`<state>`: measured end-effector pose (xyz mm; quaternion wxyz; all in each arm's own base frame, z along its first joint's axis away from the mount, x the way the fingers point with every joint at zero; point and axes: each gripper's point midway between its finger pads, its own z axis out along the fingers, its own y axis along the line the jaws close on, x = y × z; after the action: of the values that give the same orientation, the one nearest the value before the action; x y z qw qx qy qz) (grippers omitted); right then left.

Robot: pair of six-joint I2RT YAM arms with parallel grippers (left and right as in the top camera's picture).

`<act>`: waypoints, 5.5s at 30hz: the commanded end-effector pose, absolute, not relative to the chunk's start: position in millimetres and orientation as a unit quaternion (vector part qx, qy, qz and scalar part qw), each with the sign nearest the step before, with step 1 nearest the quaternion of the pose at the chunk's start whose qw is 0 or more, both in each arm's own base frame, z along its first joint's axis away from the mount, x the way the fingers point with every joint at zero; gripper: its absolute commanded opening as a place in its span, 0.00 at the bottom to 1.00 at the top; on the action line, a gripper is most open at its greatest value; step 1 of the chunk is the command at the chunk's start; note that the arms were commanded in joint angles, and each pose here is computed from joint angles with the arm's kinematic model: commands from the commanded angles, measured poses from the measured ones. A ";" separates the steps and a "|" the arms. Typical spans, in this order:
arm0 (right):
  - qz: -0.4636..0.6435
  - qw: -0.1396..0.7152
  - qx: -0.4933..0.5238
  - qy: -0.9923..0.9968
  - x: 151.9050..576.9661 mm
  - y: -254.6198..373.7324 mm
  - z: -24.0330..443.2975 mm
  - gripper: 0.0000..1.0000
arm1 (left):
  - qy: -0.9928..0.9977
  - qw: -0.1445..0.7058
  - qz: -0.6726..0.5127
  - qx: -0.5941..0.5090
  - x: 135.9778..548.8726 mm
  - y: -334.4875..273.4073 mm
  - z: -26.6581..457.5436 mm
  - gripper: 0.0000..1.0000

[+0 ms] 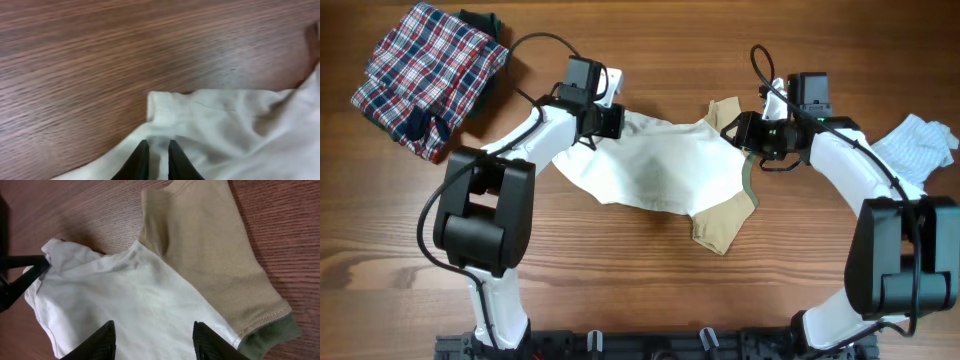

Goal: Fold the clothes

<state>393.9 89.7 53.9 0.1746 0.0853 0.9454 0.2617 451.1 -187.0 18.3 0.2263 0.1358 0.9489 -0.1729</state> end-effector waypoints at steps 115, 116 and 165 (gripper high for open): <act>0.206 0.359 0.058 0.908 477.1 70.0 83.7 0.87 | 0.958 0.250 -0.112 -0.088 466.3 -29.3 73.2 1.00; 0.205 0.353 0.060 0.911 477.7 70.1 76.4 0.87 | 0.958 0.250 -0.112 -0.087 466.3 -30.0 73.3 1.00; 0.191 0.305 0.042 0.932 482.5 70.8 44.6 0.93 | 0.972 0.186 -0.106 -0.094 450.0 -30.4 31.0 1.00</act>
<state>475.7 69.5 37.3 0.2925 0.0528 0.9341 0.1977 452.3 -26.2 37.5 0.1952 -0.1040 0.9700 -0.1005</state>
